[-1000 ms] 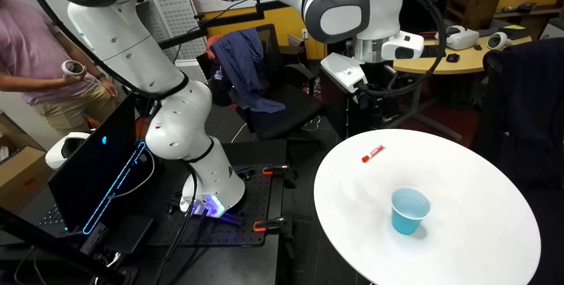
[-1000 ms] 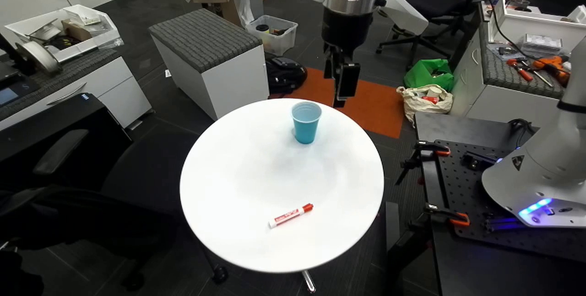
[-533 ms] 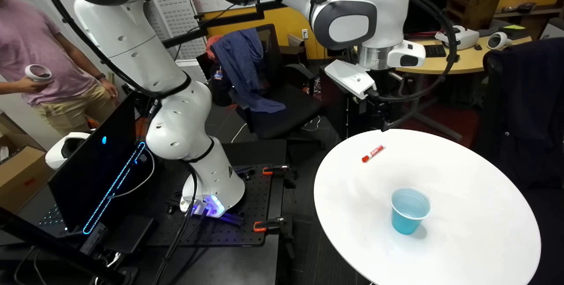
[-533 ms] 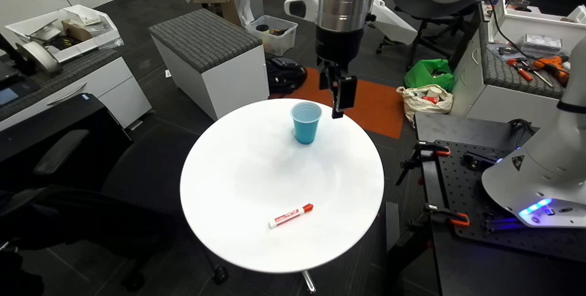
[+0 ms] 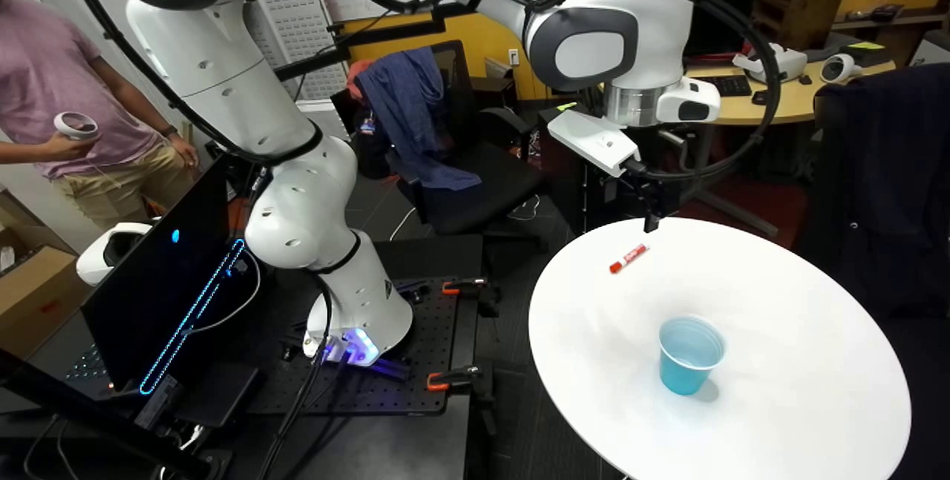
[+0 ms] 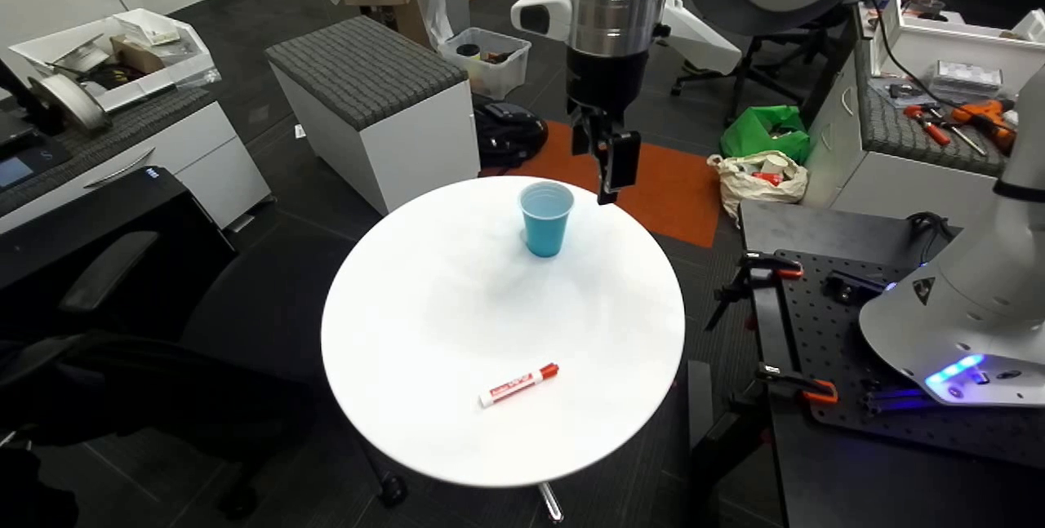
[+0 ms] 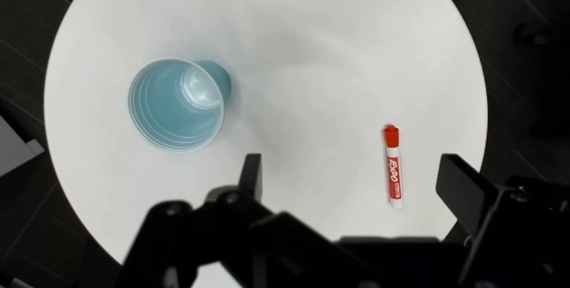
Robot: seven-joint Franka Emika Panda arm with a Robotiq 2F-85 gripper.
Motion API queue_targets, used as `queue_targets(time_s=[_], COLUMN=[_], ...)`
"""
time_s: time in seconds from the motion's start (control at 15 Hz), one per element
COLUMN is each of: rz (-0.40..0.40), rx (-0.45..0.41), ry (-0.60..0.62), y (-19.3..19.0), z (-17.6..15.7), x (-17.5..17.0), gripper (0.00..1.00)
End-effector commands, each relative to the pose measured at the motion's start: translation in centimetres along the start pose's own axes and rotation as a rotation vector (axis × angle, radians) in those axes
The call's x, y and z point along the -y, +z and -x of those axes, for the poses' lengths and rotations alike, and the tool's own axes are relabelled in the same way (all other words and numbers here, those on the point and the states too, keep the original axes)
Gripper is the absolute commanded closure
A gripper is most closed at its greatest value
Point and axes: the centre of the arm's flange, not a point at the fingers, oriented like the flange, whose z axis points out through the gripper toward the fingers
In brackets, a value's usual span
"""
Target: Put the marker in the cup
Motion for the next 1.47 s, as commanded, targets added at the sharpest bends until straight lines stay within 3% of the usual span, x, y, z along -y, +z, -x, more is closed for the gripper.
queue_targets(time_s=[0.0, 0.53, 0.87, 1.4], rz=[-0.017, -0.07, -0.097, -0.122], rx=[0.009, -0.015, -0.076, -0.037], ry=[-0.106, -0.261, -0.23, -0.243], y=[1.3, 4.9, 7.2, 11.8], z=[-1.2, -5.3, -8.6, -12.1], x=[0.8, 4.8, 5.6, 5.4], gripper=[0.0, 0.0, 0.0, 0.0])
